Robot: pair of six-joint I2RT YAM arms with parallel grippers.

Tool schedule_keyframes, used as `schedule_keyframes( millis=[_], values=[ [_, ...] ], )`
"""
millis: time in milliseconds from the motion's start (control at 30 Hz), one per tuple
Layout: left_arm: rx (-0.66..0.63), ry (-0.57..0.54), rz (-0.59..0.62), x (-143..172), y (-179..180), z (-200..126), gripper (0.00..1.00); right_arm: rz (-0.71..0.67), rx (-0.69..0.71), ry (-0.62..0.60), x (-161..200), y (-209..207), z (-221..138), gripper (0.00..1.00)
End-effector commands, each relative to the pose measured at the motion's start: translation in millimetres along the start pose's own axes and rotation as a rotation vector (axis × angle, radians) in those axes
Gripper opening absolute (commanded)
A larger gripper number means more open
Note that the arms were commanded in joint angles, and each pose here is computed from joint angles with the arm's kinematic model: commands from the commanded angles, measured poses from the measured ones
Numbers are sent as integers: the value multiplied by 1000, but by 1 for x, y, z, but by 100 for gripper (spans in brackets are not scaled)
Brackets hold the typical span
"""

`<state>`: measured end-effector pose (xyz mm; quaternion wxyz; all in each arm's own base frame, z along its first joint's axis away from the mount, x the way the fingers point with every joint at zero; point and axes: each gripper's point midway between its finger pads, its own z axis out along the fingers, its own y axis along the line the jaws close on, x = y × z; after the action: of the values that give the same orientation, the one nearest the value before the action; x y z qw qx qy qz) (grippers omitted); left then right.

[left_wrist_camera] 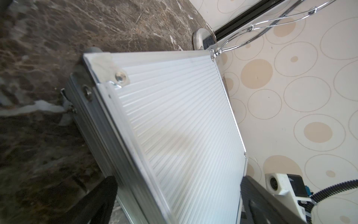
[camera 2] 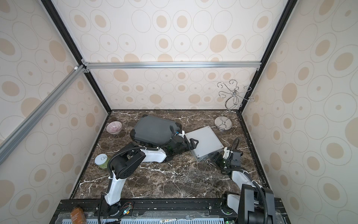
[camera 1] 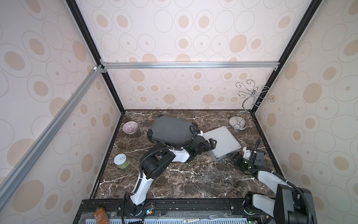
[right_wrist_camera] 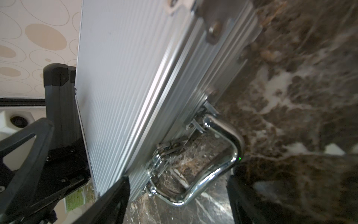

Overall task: Open the poker set cases
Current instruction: Move the poker set case to the center of the board.

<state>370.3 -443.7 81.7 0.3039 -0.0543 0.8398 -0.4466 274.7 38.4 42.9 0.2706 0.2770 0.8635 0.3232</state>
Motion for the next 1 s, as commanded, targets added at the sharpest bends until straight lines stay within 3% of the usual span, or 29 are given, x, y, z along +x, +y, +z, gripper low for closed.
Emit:
schedule_keyframes(
  millis=[0,167,367,733,967],
  values=[
    [35,4,27,-12,-11,5,100,21,6,8,7,-3,-2,81],
    [8,-41,68,-30,-13,-3,100,5,116,-76,-6,-19,-14,87],
    [23,-61,34,-28,-13,-16,100,-29,100,-123,-24,-12,-19,91],
    [46,-41,-57,-5,-8,-29,100,-100,-34,-106,-45,15,-1,93],
    [48,-27,-77,0,-4,-21,100,-97,19,-85,-49,9,2,96]
  ],
)
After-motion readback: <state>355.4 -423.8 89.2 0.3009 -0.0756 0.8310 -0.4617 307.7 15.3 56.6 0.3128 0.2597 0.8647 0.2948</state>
